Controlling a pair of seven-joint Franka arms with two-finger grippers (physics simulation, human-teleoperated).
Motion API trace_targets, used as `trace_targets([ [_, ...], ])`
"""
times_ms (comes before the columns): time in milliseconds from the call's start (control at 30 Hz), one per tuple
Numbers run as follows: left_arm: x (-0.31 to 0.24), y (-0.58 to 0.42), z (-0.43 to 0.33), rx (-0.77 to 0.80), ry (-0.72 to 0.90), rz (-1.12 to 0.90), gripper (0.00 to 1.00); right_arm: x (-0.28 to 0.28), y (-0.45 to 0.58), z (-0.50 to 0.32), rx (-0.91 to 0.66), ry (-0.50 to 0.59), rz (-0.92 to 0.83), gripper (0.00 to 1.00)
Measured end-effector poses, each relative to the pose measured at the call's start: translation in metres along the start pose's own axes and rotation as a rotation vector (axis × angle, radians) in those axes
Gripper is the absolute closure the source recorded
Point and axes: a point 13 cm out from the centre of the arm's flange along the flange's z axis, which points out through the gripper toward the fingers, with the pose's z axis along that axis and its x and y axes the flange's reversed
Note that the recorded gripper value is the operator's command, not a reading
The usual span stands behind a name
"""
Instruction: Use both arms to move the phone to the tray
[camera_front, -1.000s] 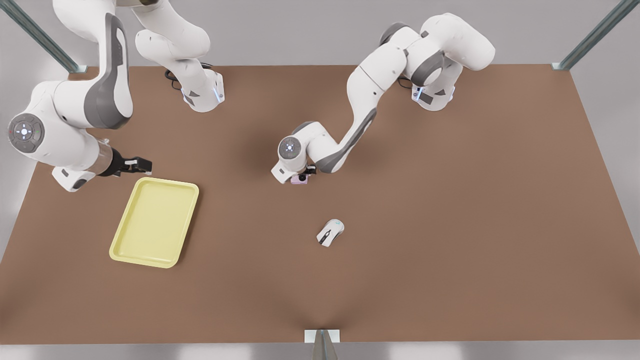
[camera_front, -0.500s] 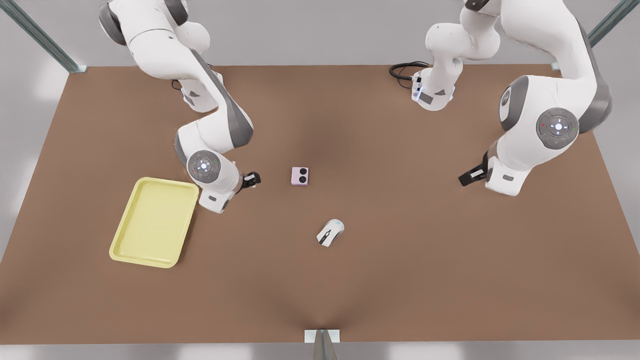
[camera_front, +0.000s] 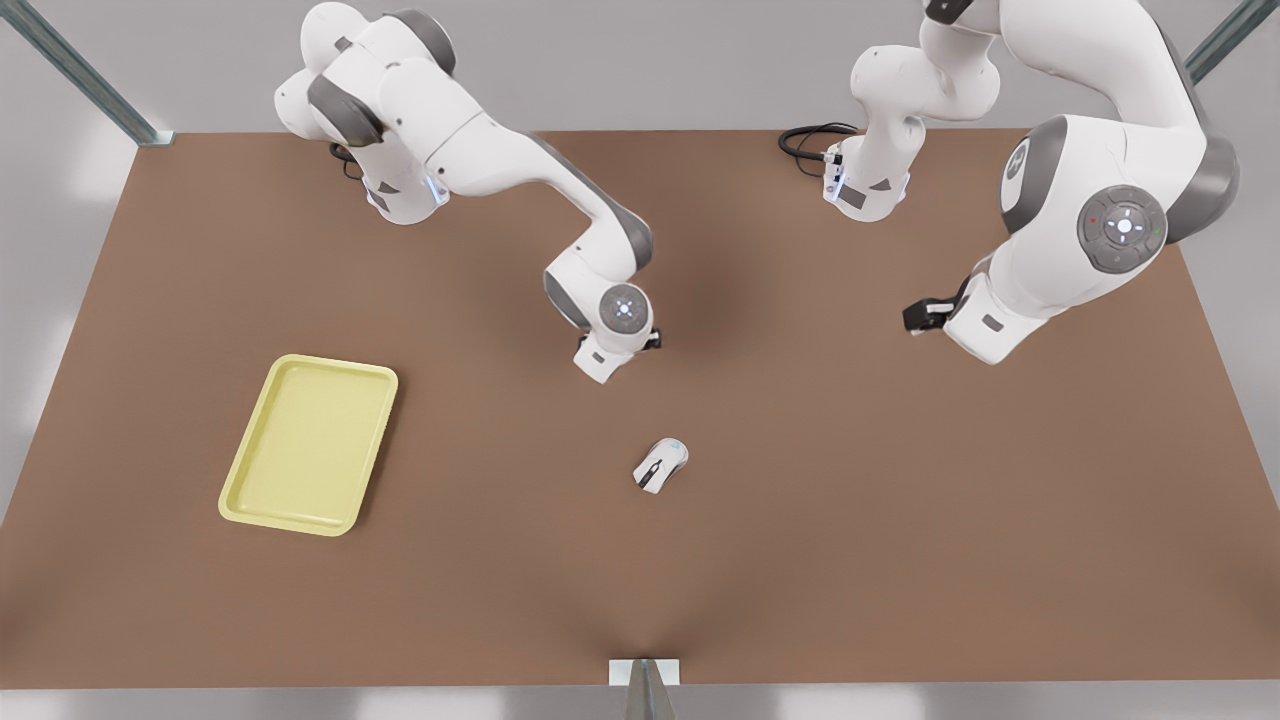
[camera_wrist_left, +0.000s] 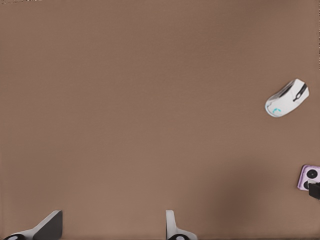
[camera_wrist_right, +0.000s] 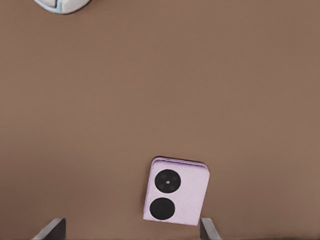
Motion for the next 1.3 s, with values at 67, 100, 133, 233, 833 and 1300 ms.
trace_targets([
  [67, 0.001, 0.000, 0.000, 0.000, 0.003, 0.026, 0.00, 0.000, -0.005, 0.013, -0.012, -0.001, 0.057, 0.00],
  [100, 0.001, -0.001, 0.001, 0.000, 0.004, 0.038, 0.00, -0.002, -0.008, 0.018, -0.018, -0.004, 0.083, 0.00],
  [133, 0.001, -0.001, 0.001, 0.000, 0.005, 0.049, 0.00, -0.001, -0.012, 0.024, -0.021, -0.006, 0.103, 0.00],
  [233, 0.001, -0.001, 0.001, 0.002, 0.007, 0.078, 0.00, 0.007, -0.027, 0.043, -0.056, -0.001, 0.162, 0.00],
  [833, -0.006, -0.005, 0.012, 0.008, 0.019, 0.182, 0.00, 0.005, -0.034, 0.079, -0.148, -0.102, 0.196, 0.00],
  [1300, -0.009, -0.005, 0.014, 0.008, 0.020, 0.213, 0.00, 0.007, -0.043, 0.106, -0.070, -0.114, 0.089, 0.08],
])
